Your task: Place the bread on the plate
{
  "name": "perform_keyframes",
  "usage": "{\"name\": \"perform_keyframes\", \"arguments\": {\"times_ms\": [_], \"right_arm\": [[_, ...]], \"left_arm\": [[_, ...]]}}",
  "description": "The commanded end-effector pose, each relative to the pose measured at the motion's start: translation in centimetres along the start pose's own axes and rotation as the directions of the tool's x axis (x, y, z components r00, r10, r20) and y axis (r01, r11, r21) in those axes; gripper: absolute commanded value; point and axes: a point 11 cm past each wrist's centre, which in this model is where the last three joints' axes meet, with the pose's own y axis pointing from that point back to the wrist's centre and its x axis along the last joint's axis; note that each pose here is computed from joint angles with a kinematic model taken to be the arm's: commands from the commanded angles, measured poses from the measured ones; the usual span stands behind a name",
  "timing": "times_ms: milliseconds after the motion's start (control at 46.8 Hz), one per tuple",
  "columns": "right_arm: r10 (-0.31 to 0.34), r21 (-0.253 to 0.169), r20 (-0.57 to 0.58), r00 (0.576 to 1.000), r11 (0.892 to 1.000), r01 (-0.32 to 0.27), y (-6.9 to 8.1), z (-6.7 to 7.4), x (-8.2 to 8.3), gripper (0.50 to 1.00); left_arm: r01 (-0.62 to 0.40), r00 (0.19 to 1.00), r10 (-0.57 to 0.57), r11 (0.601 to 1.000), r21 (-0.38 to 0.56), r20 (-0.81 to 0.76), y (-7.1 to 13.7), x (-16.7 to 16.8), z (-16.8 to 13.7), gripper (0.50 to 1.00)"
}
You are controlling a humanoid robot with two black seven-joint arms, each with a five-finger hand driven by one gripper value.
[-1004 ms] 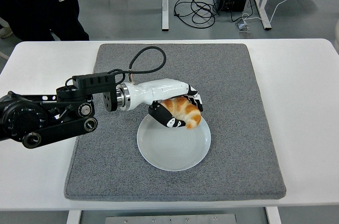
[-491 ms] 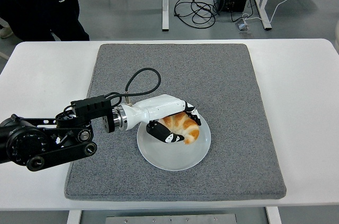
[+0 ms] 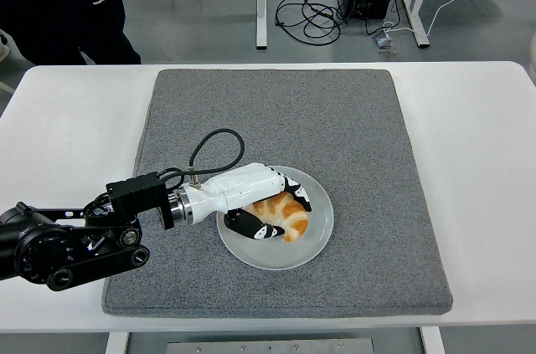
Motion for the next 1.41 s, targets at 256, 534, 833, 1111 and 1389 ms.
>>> {"name": "perform_keyframes", "arguments": {"times_ms": [256,534,833,1111,1389], "right_arm": [[-0.001,-0.001,0.001,1.0,1.0,0.001,0.0,0.1,0.0,1.0],[-0.001,-0.001,0.0,1.0,1.0,0.001,0.0,0.1,0.0,1.0],[-0.002,-0.001,0.001,1.0,1.0,0.002,0.0,0.1,-0.1,1.0],[-0.002,-0.001,0.001,1.0,1.0,0.002,0.0,0.1,-0.1,1.0],[-0.005,-0.001,0.002,1.0,1.0,0.005,0.0,0.1,-0.2,1.0]], "left_arm": [[-0.014,1.0,0.014,1.0,-0.001,-0.013,-0.6,-0.9,-0.3,0.5],[-0.029,0.999,0.03,1.0,0.008,-0.031,-0.6,-0.8,-0.4,0.504],[-0.048,0.994,0.051,0.998,0.036,-0.1,-0.5,-0.7,-0.8,0.733],[-0.039,0.993,0.044,0.998,0.045,-0.111,-0.2,-1.3,-0.9,0.861],[-0.04,0.992,0.045,0.998,0.041,-0.116,0.1,-1.3,-0.8,0.924]]}}
